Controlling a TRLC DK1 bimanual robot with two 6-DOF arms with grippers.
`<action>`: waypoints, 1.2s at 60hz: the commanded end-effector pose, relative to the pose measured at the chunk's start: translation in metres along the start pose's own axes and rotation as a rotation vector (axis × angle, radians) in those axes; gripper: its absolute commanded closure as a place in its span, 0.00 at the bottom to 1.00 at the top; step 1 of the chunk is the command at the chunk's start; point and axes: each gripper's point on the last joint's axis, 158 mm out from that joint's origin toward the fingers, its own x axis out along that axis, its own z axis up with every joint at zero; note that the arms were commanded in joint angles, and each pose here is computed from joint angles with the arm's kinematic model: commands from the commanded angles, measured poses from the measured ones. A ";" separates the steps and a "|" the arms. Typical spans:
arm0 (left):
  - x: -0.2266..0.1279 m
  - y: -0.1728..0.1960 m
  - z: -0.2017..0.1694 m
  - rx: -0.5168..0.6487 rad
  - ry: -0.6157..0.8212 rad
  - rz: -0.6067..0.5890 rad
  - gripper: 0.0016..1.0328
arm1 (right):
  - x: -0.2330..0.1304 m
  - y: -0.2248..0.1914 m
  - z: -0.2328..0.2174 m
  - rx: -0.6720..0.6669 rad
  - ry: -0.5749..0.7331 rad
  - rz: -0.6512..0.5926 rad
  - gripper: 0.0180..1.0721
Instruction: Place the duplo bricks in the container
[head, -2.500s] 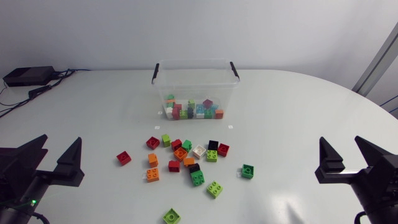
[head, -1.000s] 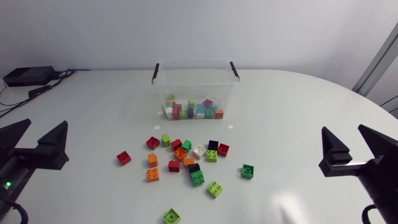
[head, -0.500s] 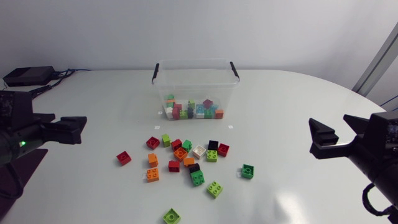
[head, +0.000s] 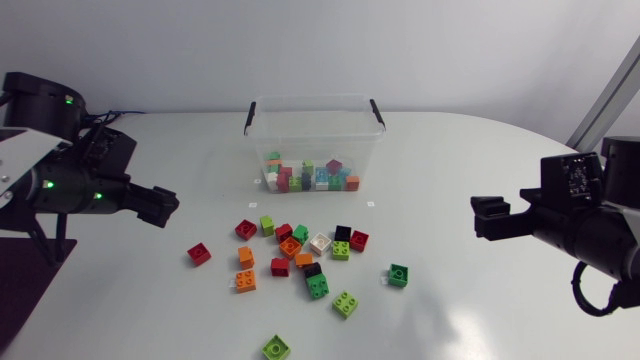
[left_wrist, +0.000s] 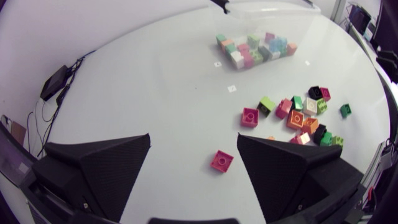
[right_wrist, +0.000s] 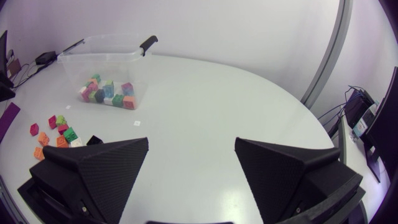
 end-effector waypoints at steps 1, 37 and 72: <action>0.013 -0.002 0.001 0.081 0.056 -0.023 0.06 | 0.006 0.003 -0.004 -0.008 0.051 0.008 0.05; 0.069 -0.040 -0.056 0.374 0.478 -0.271 0.07 | 0.020 0.053 -0.063 -0.389 0.433 0.207 0.05; 0.111 -0.041 -0.087 0.464 0.592 -0.337 0.27 | 0.022 0.094 -0.072 -0.585 0.395 0.421 0.08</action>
